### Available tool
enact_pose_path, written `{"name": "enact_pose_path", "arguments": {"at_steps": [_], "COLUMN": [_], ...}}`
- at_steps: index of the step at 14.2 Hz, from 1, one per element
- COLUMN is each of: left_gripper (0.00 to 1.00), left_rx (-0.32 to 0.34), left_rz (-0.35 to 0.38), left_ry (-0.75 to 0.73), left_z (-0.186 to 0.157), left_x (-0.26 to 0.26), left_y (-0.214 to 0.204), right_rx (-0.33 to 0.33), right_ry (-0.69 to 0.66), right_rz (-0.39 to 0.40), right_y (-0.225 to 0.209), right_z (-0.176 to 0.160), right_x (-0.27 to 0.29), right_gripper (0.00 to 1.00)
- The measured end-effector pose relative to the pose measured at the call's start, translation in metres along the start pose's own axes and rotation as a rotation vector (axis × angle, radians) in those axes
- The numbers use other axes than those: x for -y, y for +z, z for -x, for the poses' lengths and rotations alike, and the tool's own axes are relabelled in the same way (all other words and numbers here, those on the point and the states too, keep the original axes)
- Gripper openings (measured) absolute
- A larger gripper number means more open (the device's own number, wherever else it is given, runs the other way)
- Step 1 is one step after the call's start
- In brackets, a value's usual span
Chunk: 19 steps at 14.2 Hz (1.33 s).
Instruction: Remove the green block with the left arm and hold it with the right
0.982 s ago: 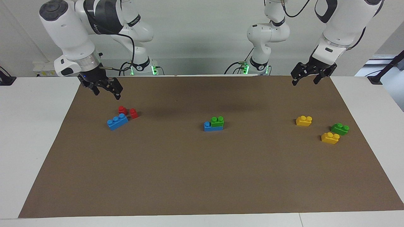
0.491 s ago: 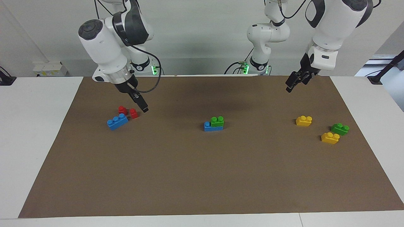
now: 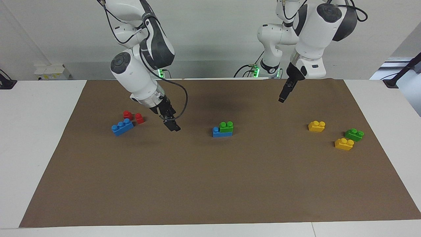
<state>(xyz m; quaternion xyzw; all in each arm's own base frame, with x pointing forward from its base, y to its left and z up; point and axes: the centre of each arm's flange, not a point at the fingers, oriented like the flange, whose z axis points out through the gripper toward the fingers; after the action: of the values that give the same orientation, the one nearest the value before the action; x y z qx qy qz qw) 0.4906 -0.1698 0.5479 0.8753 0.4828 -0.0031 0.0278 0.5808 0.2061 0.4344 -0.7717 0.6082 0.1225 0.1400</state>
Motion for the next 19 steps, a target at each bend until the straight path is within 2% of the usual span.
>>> {"name": "enact_pose_path", "arguments": {"at_steps": [2,6,10,15,19], "left_gripper": [1.0,1.0,1.0,1.0,1.0], "left_rx": [-0.002,0.008,0.025,0.041,0.048], "left_rz": [0.026,0.058,0.055,0.053,0.062], "left_ry": [-0.165,-0.4,-0.573,-0.715,-0.757], "left_z": [0.021,0.061,0.1,0.137,0.147], "left_x": [-0.006,-0.016,-0.038,-0.057,-0.066], "left_y": [0.01,0.036,0.079,0.125,0.147], "right_rx": [0.034,0.082,0.082,0.089,0.086], "right_ry": [0.032,0.081,0.122,0.149,0.164], "right_rz": [-0.017,-0.025,-0.042,-0.061,-0.077], "right_y": [0.029,0.08,0.124,0.161,0.181], "right_z": [0.016,0.031,0.054,0.067,0.068], "right_x": [-0.003,-0.006,-0.008,-0.017,-0.021], "right_gripper": [1.0,1.0,1.0,1.0,1.0]}}
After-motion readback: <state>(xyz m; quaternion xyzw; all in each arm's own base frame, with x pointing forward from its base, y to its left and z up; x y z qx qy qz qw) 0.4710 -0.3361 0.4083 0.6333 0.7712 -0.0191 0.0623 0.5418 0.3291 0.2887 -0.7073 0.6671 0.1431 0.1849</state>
